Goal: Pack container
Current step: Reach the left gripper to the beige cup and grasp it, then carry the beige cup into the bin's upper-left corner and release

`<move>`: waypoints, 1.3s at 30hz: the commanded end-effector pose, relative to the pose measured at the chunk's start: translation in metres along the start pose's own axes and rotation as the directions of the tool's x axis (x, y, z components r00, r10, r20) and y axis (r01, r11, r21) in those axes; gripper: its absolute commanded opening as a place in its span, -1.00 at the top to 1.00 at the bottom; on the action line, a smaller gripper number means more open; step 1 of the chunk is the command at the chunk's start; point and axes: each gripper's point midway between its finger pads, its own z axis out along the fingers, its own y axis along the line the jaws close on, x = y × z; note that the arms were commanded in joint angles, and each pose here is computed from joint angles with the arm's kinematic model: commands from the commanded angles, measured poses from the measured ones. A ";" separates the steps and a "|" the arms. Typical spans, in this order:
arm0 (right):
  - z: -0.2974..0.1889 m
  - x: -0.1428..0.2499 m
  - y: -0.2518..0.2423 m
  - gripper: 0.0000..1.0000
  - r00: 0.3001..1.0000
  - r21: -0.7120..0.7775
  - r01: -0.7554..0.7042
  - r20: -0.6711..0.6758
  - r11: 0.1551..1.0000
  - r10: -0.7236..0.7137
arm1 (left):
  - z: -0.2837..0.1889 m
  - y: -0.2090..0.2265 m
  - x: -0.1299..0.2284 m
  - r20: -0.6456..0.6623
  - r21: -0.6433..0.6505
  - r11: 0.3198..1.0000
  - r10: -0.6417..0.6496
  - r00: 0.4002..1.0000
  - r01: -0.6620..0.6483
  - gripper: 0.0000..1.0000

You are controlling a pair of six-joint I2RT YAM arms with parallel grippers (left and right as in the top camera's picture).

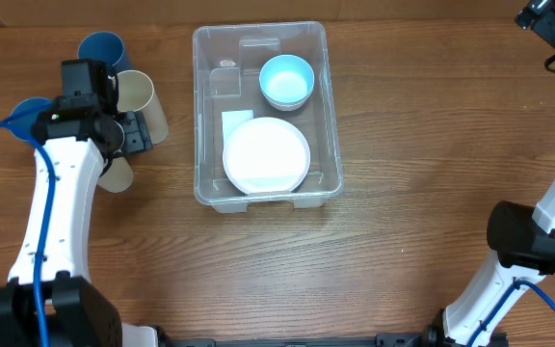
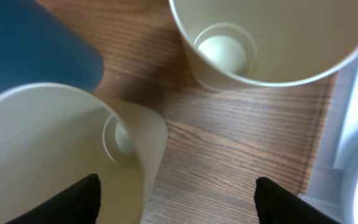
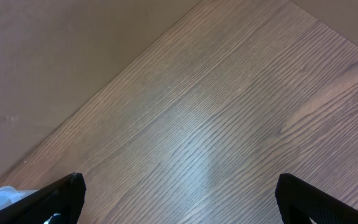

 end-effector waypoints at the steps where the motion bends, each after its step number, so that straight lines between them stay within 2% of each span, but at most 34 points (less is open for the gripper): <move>1: -0.003 -0.002 0.000 -1.00 1.000 0.001 -0.005 0.013 1.000 0.005 | 0.000 0.007 -0.005 0.011 -0.033 0.999 -0.015 1.000 0.015 -0.39; 4: -0.003 -0.002 0.000 -1.00 1.000 0.001 -0.005 0.012 1.000 0.005 | 0.000 0.007 -0.004 0.006 -0.035 0.999 -0.014 1.000 0.015 0.30; 5: -0.003 -0.002 0.000 -1.00 1.000 0.001 -0.005 0.013 1.000 0.005 | 0.000 0.008 -0.002 -0.001 -0.039 0.999 -0.014 1.000 0.014 0.69; 6: -0.003 -0.002 0.000 -1.00 1.000 0.001 -0.005 0.013 1.000 0.005 | -0.001 0.012 0.000 -0.008 -0.064 0.997 -0.033 0.999 0.033 0.92; 12: -0.003 -0.002 0.000 -1.00 1.000 0.001 -0.005 0.013 1.000 0.005 | -0.007 0.021 0.010 -0.050 -0.113 0.991 -0.083 0.995 0.077 0.92; 16: -0.003 -0.002 0.000 -1.00 1.000 0.001 -0.005 0.013 1.000 0.005 | -0.047 0.015 0.008 -0.090 -0.064 0.994 -0.098 0.991 0.092 0.92; 19: -0.003 -0.002 0.000 -1.00 1.000 0.001 -0.005 0.013 1.000 0.005 | -0.103 0.011 -0.003 -0.052 -0.019 0.996 -0.090 0.995 0.089 0.92; 21: -0.003 -0.002 0.000 -1.00 1.000 0.001 -0.005 0.013 1.000 0.005 | -0.162 0.001 -0.009 0.041 0.033 0.998 -0.053 0.998 0.052 0.92; 25: -0.003 -0.002 0.000 -1.00 1.000 0.001 -0.005 0.013 1.000 0.005 | -0.237 -0.034 -0.011 0.237 0.164 0.983 0.043 0.971 -0.083 0.92; 27: -0.003 -0.002 0.000 -1.00 1.000 0.001 -0.005 0.013 1.000 0.005 | -0.293 -0.074 -0.010 0.420 0.284 0.933 0.088 0.903 -0.223 0.92; 29: -0.003 -0.002 0.000 -1.00 1.000 0.001 -0.005 0.013 1.000 0.005 | -0.314 -0.103 -0.018 0.520 0.314 0.898 0.108 0.847 -0.308 0.92; 31: -0.003 -0.002 0.000 -1.00 1.000 0.001 -0.005 0.013 1.000 0.005 | -0.310 -0.126 -0.029 0.544 0.318 0.888 0.115 0.831 -0.331 0.92; 33: -0.003 -0.002 0.000 -1.00 1.000 0.001 -0.005 0.013 1.000 0.005 | -0.289 -0.151 -0.040 0.523 0.317 0.883 0.142 0.840 -0.347 0.92; 39: -0.003 -0.002 0.000 -1.00 1.000 0.001 -0.005 0.013 1.000 0.005 | -0.175 -0.222 -0.073 0.407 0.273 0.889 0.240 0.881 -0.368 0.92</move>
